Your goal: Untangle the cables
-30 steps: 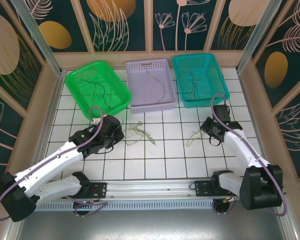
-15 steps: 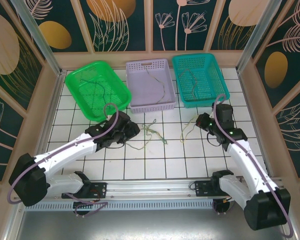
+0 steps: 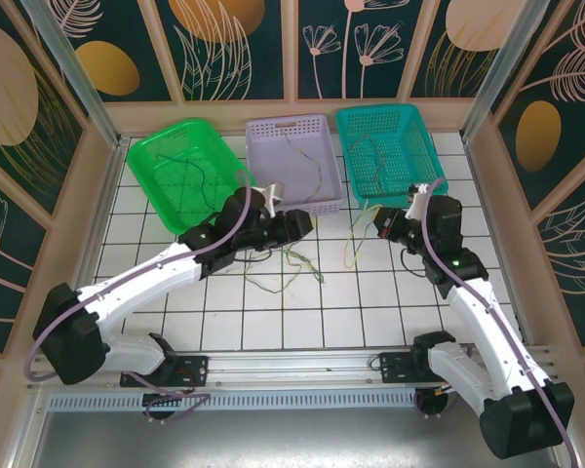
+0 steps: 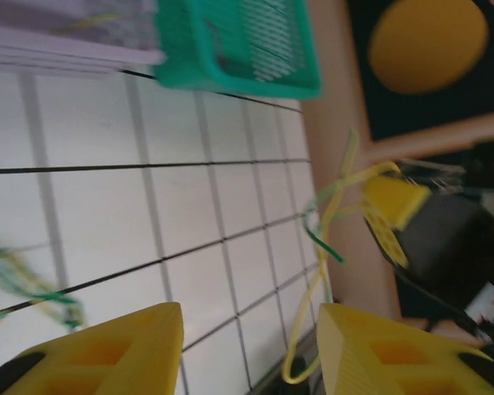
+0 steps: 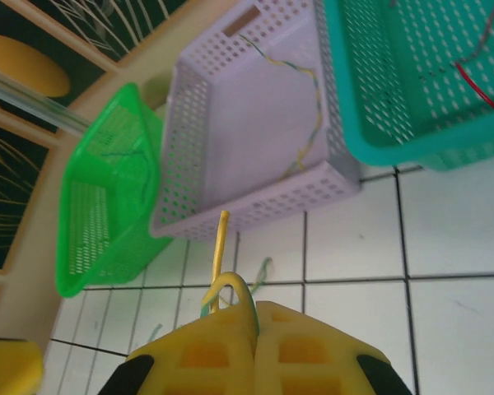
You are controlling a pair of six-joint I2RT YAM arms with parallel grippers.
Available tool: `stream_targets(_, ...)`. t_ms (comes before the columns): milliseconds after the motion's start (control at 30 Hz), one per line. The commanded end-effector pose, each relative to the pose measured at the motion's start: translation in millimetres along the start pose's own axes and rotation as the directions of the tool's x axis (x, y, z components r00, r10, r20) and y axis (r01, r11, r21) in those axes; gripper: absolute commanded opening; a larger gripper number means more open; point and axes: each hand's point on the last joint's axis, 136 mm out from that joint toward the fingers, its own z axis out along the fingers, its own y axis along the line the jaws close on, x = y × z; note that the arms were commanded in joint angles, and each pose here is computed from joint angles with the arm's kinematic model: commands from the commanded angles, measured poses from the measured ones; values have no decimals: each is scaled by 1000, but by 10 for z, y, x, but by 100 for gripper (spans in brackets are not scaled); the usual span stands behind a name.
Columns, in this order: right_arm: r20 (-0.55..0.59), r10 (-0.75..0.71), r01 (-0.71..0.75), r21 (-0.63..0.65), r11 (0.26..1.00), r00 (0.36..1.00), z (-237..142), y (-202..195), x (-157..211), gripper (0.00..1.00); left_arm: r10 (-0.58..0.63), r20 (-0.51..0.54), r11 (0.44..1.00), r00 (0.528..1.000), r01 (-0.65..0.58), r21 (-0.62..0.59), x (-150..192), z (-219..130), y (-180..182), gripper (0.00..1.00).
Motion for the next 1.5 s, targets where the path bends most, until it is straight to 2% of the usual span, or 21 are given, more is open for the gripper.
stream_targets(0,46,-56,60,-109,992,997,-28,347,-239,0,99,-71,984,993,-87,154,129,102,-382,50)
stream_targets(200,16,-87,88,-113,990,996,21,441,-238,0,101,-82,973,992,-81,216,169,208,-516,51)
stream_targets(367,14,-64,66,-111,992,998,46,463,-235,0,135,-134,962,982,-98,253,299,290,-594,47)
stream_targets(567,10,-44,45,-131,990,999,51,548,-250,0,163,-172,974,971,-131,186,406,448,-412,47)
stream_targets(733,-5,-38,36,-149,988,999,43,614,-207,0,161,-103,986,982,-155,67,272,496,-206,44)
stream_targets(1000,-12,-19,17,-145,989,1000,12,618,-155,0,151,-47,987,987,-149,54,174,514,-191,46)
stream_targets(1067,-13,-12,10,-146,989,1000,11,619,-155,0,148,-59,987,987,-144,72,194,531,-216,41)
stream_targets(1100,-15,-7,5,-146,989,1000,10,620,-151,0,148,-65,986,987,-142,84,206,539,-235,35)
stream_targets(1167,-8,3,-5,-143,990,1000,5,620,-168,0,139,-65,987,988,-133,84,206,548,-230,22)
stream_targets(1233,4,23,-22,-134,991,1000,-4,608,-197,0,121,-44,991,992,-119,64,174,538,-196,2)
stream_targets(1367,89,136,-126,-112,986,987,-66,540,-358,0,17,42,1000,999,-17,-13,59,449,-36,0)
stream_targets(1467,182,282,-254,-163,953,942,-135,508,-500,0,-92,100,995,991,95,-21,-2,383,32,0)
